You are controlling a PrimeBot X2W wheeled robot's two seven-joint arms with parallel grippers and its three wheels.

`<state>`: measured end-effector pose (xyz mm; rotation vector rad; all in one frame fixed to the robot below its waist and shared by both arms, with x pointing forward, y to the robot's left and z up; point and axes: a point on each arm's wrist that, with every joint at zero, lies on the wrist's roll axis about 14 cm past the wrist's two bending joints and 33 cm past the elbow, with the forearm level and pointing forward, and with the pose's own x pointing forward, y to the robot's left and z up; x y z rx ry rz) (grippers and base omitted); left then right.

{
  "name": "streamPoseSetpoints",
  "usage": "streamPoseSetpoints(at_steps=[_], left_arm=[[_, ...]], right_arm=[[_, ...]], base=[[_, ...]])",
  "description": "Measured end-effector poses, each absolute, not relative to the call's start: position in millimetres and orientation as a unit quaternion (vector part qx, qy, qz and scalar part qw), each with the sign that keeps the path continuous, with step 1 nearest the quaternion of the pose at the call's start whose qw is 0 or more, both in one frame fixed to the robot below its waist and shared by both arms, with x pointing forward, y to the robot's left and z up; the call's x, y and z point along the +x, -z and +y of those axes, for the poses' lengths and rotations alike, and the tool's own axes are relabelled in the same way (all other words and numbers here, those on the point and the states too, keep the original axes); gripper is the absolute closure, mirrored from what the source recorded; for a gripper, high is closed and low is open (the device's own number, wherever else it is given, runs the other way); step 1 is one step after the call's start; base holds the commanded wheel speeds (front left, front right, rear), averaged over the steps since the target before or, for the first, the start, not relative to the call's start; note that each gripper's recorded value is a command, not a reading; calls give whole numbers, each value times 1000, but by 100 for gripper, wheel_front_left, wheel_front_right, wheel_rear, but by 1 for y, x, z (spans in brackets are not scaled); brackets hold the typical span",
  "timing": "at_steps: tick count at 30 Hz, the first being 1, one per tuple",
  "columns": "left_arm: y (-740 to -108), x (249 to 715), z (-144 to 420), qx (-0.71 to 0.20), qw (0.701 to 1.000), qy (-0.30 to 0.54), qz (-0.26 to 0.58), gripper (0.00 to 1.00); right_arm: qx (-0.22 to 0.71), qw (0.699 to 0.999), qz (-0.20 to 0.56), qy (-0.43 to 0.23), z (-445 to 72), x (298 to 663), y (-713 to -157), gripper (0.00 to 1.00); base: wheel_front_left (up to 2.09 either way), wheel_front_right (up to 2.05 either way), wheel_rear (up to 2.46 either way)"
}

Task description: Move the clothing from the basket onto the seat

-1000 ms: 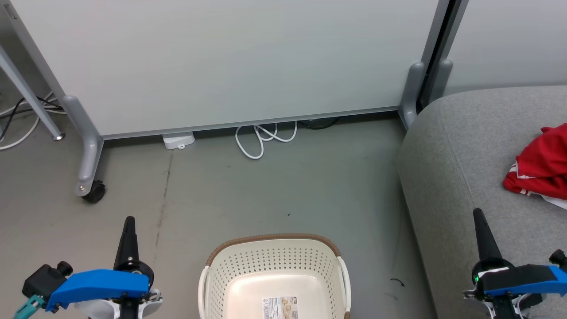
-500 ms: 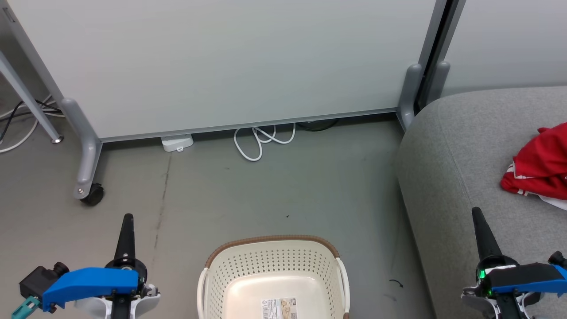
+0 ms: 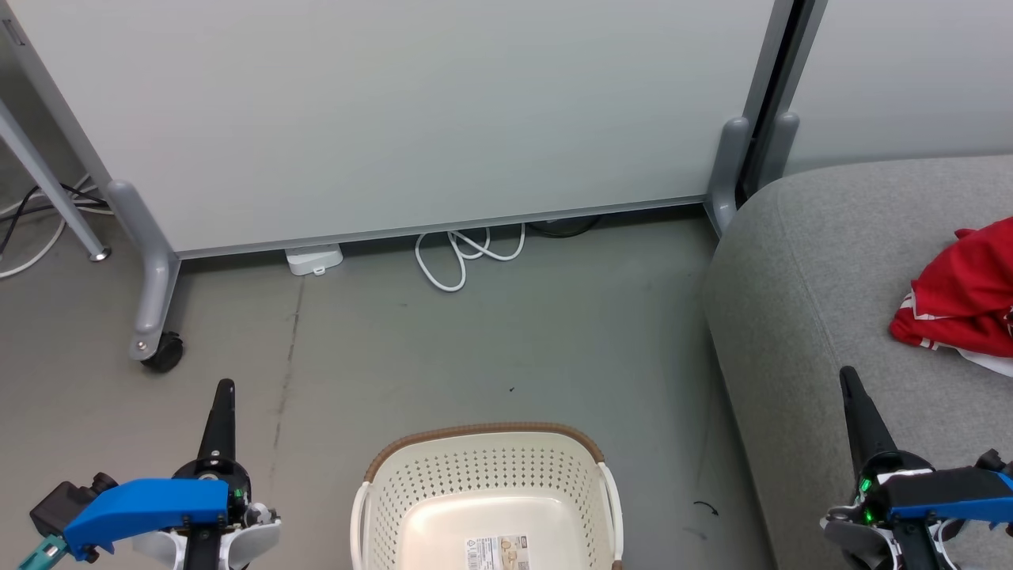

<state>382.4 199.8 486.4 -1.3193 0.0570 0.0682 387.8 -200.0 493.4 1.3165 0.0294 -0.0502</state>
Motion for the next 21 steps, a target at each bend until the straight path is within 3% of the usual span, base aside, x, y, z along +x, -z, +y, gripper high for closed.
streamPoseSetpoints(at_steps=[21], left_arm=[[-497, 386, 200, -676, 737, -15, 13, 100]], right_arm=[[676, 737, 8, 11, -199, 388, -500, 100]], base=[[0, 0, 0]])
